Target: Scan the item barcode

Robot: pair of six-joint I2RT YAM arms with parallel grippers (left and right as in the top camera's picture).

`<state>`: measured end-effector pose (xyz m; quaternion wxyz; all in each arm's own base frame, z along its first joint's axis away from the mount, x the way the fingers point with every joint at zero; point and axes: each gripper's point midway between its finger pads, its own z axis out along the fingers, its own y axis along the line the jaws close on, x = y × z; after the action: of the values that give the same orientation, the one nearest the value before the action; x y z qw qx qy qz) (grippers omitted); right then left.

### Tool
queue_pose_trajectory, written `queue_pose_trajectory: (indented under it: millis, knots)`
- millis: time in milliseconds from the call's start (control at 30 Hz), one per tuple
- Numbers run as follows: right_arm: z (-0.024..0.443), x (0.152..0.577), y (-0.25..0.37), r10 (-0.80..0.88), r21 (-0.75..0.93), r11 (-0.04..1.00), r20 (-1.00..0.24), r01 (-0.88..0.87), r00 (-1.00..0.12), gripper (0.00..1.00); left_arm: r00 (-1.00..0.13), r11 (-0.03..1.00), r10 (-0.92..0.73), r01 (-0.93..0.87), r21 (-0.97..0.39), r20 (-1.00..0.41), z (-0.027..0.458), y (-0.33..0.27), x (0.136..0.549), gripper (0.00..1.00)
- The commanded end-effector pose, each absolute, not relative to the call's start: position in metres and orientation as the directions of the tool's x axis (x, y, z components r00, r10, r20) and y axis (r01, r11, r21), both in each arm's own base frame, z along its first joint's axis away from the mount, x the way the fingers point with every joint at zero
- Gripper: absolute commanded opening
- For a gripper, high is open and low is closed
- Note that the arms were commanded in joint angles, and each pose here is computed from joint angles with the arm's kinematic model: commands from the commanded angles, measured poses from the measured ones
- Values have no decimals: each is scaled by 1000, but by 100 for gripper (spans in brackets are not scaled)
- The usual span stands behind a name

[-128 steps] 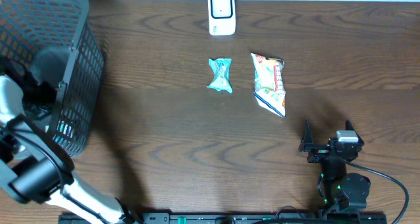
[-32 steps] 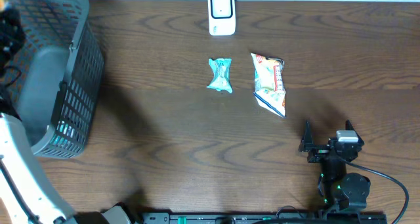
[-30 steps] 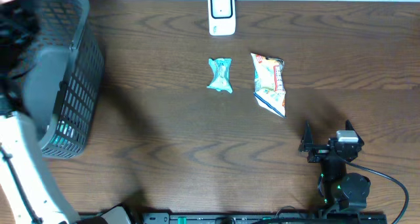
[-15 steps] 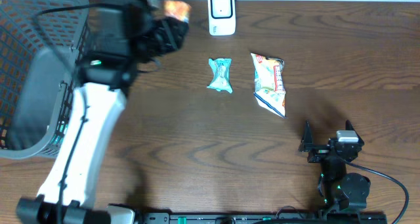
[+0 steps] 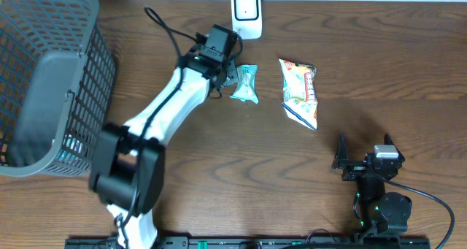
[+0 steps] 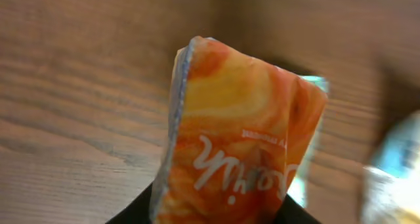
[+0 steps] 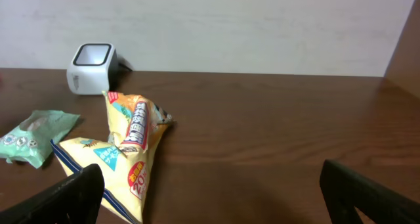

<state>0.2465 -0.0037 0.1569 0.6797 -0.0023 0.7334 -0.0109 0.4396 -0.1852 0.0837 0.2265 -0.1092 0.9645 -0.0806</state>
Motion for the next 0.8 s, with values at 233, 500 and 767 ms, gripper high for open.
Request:
queue_pose_trajectory:
  millis: [233,500,767]
  knots:
    - [156,246,-2,-30,-31,1000,-997,5,-77,99,-860,970,-238,-183,-162,-451,71,-177,456,83]
    - [156,246,-2,-30,-31,1000,-997,5,-77,99,-678,967,-240,-103,-233,-694,217,-131,482,84]
    - [156,246,-2,-30,-31,1000,-997,5,-77,99,-272,899,-347,-370,-235,-898,372,24,442,84]
